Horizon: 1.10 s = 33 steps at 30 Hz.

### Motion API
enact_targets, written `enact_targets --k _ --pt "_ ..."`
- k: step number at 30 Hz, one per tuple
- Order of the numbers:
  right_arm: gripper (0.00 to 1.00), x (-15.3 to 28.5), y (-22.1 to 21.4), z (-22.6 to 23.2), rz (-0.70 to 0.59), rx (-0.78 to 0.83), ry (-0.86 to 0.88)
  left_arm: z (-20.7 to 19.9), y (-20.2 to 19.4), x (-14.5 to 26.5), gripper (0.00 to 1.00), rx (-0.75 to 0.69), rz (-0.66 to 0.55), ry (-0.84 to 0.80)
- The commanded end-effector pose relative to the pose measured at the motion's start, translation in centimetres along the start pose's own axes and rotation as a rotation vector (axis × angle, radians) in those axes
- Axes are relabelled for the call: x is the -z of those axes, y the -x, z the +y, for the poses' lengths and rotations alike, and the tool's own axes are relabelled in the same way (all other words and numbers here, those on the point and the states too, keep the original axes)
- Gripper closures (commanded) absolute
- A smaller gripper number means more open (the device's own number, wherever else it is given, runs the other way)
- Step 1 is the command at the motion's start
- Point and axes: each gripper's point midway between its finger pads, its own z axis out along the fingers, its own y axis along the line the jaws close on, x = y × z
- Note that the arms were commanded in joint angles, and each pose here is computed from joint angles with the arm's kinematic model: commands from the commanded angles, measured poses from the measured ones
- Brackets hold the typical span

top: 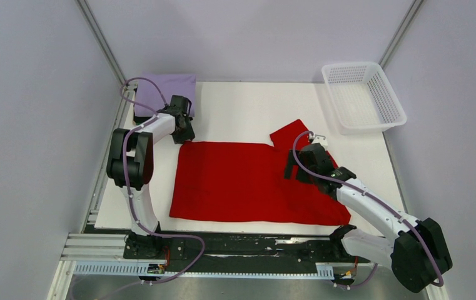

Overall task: Fold and stack the t-shirts
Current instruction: Grab the side of the flattened tshirt furthest away from the robot with both arms

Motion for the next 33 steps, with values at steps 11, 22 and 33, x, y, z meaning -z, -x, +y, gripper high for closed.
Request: enact_targets --k 11,22,33 --pt "0.0 -0.4 1.3 -0.3 -0.054 -0.007 -0.026 0.4 -1.5 1.0 1.0 -0.055 0.048 0.053" --pt "0.0 -0.6 5.2 -1.0 -0.137 -0.106 -0.142 -0.1 -0.3 4.8 1.0 -0.081 -0.061 0.034" --pt "0.01 -9.7 14.5 -1.6 -0.093 -0.184 -0.259 -1.0 -0.4 7.1 1.0 -0.098 -0.128 -0.013"
